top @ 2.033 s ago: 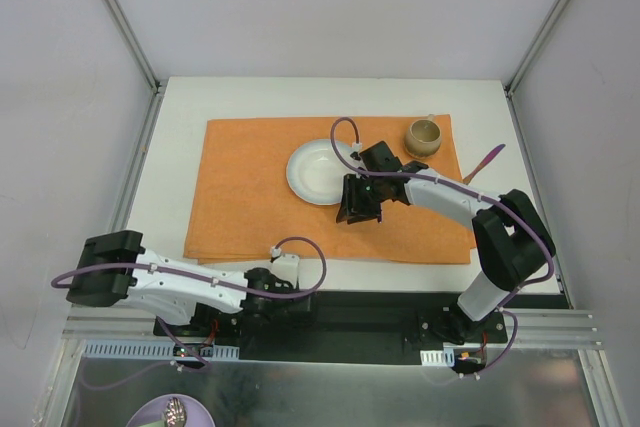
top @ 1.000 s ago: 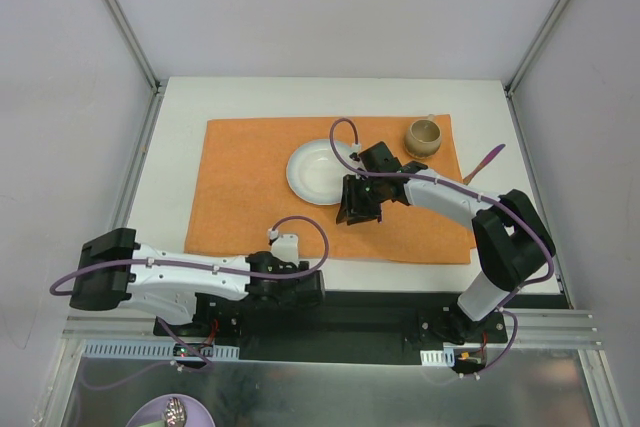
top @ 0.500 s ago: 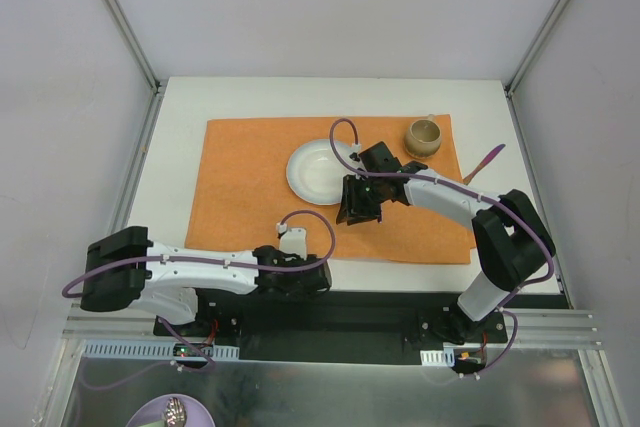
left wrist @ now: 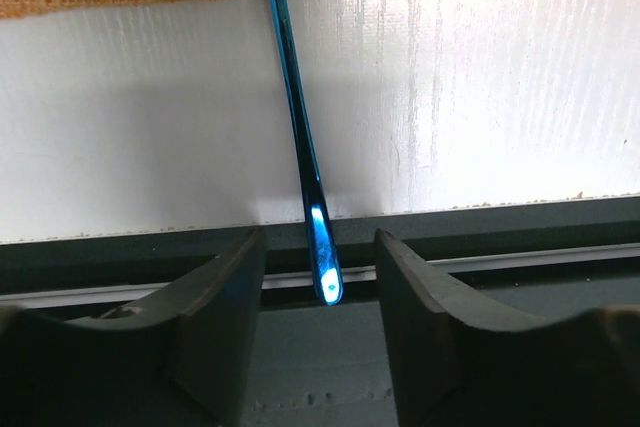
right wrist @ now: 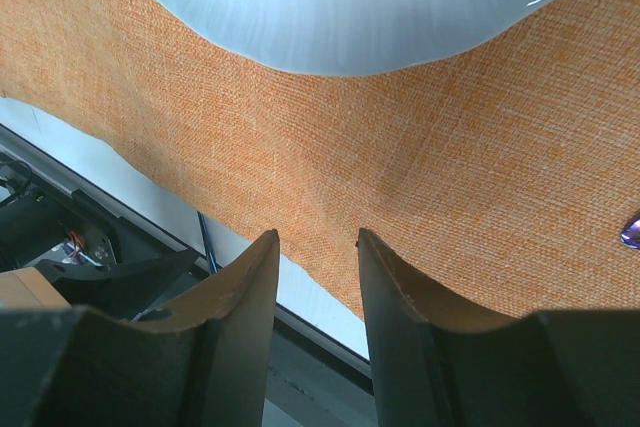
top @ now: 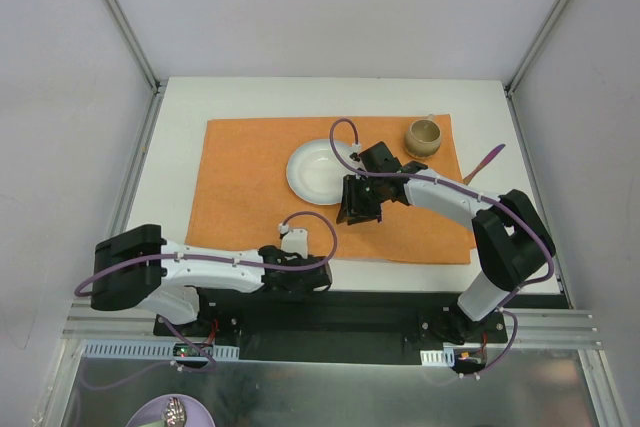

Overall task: Set the dinner table for one person
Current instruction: Pick up the fork at the center of the board.

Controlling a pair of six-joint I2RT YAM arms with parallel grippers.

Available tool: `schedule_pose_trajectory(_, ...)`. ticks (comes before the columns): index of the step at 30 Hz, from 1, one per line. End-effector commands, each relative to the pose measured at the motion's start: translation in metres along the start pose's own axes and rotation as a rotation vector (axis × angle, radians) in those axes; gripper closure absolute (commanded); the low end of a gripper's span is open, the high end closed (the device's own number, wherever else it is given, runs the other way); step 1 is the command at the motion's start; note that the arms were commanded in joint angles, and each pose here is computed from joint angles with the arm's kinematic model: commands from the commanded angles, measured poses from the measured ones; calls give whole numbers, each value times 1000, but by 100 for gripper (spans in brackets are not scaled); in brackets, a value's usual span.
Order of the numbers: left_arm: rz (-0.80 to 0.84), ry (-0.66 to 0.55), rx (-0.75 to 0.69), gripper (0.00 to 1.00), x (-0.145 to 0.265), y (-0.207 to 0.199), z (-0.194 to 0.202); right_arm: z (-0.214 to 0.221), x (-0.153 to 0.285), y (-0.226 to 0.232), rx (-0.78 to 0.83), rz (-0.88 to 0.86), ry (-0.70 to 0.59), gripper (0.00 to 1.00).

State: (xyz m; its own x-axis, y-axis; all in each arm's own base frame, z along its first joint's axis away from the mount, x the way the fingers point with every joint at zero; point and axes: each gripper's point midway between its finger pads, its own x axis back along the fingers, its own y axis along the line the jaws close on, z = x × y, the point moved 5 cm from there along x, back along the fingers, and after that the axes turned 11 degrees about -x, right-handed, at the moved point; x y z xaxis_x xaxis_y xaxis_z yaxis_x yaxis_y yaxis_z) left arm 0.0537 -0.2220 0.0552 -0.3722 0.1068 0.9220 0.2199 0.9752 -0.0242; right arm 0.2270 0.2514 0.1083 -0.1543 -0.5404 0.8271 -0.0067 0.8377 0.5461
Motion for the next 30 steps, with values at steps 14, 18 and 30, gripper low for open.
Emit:
schedule_pose_trajectory(14,-1,13,-12,84,-14,6,1,0,11,4,23,0,-28,60)
schedule_pose_trajectory(18,5,8,-27,97,-12,4,-1,0,10,4,21,0,-26,60)
schedule_pose_trajectory(30,47,-37,-79,100,12,-4,-18,0,9,4,19,3,-22,60)
